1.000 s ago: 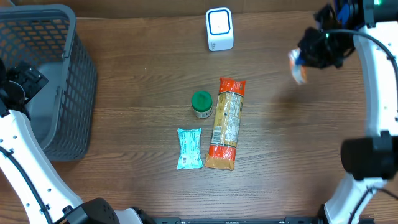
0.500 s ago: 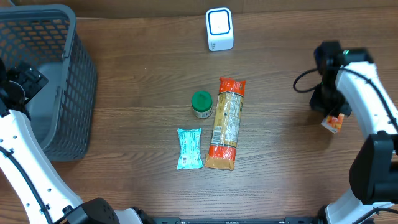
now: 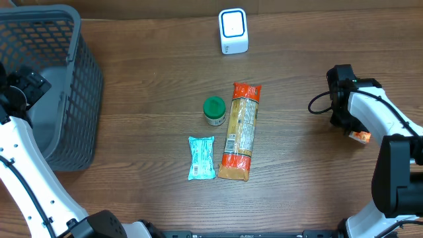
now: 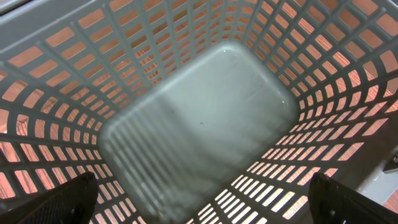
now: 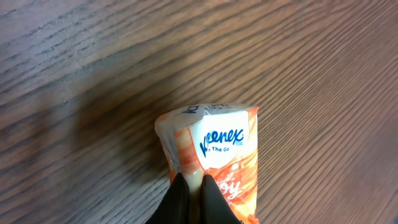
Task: Scan the item barcode
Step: 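Move the Kleenex pack right and lower it onto the table, then open the right gripper and lift away from the Kleenex pack, then move the right gripper over the green-lidded jar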
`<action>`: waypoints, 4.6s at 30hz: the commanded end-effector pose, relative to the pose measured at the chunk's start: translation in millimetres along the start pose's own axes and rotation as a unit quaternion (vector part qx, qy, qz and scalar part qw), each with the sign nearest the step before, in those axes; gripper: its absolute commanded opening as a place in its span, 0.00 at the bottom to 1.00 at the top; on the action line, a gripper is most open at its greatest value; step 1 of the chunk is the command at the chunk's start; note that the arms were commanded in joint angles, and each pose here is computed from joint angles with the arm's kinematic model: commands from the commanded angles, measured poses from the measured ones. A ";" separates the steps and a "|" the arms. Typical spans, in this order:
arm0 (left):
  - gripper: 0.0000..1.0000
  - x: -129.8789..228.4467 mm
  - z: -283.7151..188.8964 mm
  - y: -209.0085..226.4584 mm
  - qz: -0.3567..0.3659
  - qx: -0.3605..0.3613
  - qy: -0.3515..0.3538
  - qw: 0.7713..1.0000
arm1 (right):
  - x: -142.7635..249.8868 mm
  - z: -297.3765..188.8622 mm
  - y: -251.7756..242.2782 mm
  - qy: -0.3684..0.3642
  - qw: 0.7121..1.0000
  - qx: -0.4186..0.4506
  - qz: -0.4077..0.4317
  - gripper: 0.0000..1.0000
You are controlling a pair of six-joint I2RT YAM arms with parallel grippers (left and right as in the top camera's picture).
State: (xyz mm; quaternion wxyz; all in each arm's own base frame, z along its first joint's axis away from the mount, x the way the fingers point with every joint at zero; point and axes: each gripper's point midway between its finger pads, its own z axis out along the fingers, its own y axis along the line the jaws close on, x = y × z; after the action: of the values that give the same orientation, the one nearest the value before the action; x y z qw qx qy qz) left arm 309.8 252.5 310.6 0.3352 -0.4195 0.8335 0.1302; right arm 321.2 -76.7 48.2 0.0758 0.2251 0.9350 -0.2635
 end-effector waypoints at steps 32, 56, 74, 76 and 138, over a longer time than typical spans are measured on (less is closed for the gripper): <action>1.00 -6.1 -4.0 -0.5 -0.007 0.000 -0.008 1.000 | -20.6 -95.8 32.8 0.064 0.979 -0.194 -0.009 0.91; 1.00 -6.1 -4.0 -0.5 -0.007 0.000 -0.008 1.000 | 45.3 -169.3 146.6 0.101 0.876 -0.437 -0.176 0.74; 1.00 -6.1 -4.0 -0.5 -0.007 0.000 -0.008 1.000 | 85.7 -282.1 247.3 -0.103 0.850 -0.457 -0.239 0.80; 1.00 -6.1 -4.0 -0.5 -0.007 0.000 -0.008 1.000 | 82.2 -293.2 243.1 -0.119 0.856 -0.441 -0.242 0.81; 1.00 -6.1 -4.0 -0.5 -0.008 0.000 -0.008 1.000 | 103.6 -196.5 320.8 -0.025 0.890 -0.313 -0.330 0.83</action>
State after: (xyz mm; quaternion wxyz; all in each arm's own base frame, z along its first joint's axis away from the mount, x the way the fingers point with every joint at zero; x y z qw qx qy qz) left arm 309.3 252.2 310.1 0.3338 -0.4198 0.8339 0.1301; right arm 375.6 322.4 63.8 0.0910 -0.1244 0.9861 0.0627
